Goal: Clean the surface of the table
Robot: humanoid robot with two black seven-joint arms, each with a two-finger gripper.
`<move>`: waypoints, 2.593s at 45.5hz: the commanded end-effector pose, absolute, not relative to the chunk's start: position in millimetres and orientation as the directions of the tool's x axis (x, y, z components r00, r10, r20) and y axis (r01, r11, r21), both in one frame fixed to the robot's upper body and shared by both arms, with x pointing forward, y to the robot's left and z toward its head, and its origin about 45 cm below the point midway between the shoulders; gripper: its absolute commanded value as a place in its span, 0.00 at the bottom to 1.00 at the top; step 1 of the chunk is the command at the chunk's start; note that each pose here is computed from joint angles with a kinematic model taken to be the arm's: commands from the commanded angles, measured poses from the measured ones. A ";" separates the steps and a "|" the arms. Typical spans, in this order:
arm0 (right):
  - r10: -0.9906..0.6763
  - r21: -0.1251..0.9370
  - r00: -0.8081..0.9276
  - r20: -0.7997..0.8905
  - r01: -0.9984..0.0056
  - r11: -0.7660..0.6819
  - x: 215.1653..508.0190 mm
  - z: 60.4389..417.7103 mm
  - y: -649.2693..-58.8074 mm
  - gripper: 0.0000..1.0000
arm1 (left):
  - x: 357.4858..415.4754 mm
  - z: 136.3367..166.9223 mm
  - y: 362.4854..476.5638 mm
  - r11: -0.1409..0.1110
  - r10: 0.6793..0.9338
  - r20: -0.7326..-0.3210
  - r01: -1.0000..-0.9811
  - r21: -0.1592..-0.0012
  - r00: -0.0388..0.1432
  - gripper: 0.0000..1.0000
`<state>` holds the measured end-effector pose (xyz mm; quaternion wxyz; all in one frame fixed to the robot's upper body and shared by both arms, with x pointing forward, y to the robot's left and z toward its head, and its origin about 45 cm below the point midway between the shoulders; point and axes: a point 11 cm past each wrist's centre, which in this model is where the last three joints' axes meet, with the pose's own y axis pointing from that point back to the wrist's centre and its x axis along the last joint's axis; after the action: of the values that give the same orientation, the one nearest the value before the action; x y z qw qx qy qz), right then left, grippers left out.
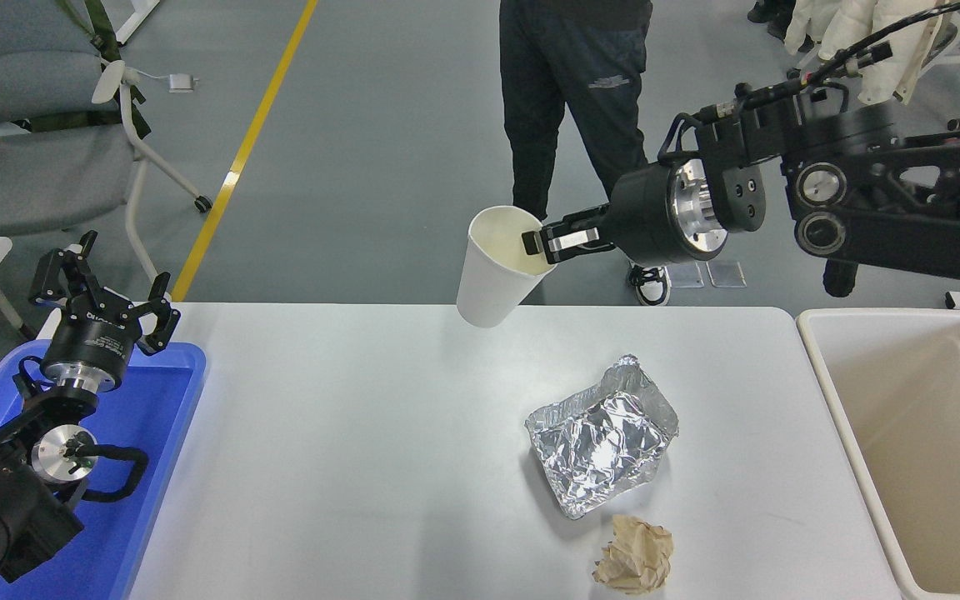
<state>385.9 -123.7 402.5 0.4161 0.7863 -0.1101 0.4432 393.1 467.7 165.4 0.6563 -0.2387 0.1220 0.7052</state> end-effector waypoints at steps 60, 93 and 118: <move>-0.361 0.534 0.465 0.808 -0.838 0.115 299.2 336.2 -580.3 0.00 | 393.0 165.3 467.8 -0.109 0.868 -0.497 -0.984 -0.141 -0.025 1.00; -0.515 0.574 0.347 0.784 -0.721 0.388 269.0 171.5 -640.6 0.00 | 393.5 165.9 467.7 -0.109 0.868 -0.497 -0.984 -0.142 -0.024 1.00; -0.516 0.569 0.319 0.795 -0.687 0.452 273.7 99.0 -609.0 0.00 | 393.2 165.4 467.4 -0.108 0.867 -0.497 -0.984 -0.141 -0.024 1.00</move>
<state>273.4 -629.3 126.3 0.6327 0.5207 -0.5670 0.0837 393.4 467.5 165.7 0.6566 -0.2390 0.1219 0.7049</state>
